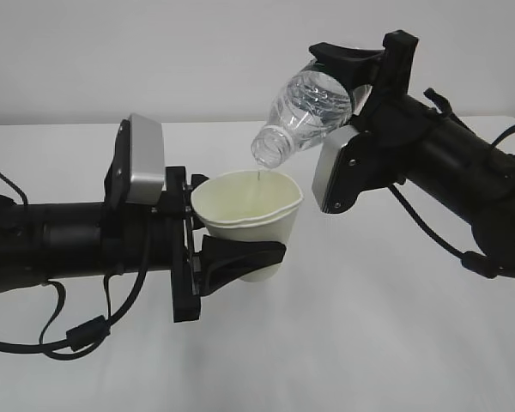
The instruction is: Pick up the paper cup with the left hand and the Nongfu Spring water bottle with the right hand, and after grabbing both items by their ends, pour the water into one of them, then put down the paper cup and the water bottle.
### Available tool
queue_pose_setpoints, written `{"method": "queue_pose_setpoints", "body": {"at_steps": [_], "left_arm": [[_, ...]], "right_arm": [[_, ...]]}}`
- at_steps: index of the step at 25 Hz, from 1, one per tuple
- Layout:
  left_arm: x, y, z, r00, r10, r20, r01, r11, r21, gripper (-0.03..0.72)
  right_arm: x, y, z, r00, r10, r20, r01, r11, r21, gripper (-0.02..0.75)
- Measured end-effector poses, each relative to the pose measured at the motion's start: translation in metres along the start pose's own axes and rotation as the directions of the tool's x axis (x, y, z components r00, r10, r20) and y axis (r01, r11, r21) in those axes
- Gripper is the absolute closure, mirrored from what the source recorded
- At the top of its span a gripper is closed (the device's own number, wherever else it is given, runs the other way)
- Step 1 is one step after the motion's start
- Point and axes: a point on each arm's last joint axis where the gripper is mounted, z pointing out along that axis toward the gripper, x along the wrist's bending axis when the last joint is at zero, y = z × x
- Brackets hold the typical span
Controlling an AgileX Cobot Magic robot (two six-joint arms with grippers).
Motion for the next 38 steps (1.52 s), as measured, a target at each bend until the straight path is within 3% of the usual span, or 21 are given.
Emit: {"method": "queue_pose_setpoints", "body": {"at_steps": [25, 38], "left_arm": [[0.0, 0.0, 0.0, 1.0, -0.001, 0.004, 0.001, 1.0, 0.001, 0.27], [0.001, 0.0, 0.0, 1.0, -0.007, -0.009, 0.007, 1.0, -0.002, 0.27]], "right_arm": [[0.0, 0.01, 0.003, 0.998, 0.066, 0.01, -0.066, 0.998, 0.017, 0.264], [0.0, 0.01, 0.003, 1.0, 0.018, 0.009, -0.018, 1.0, 0.019, 0.264]]}}
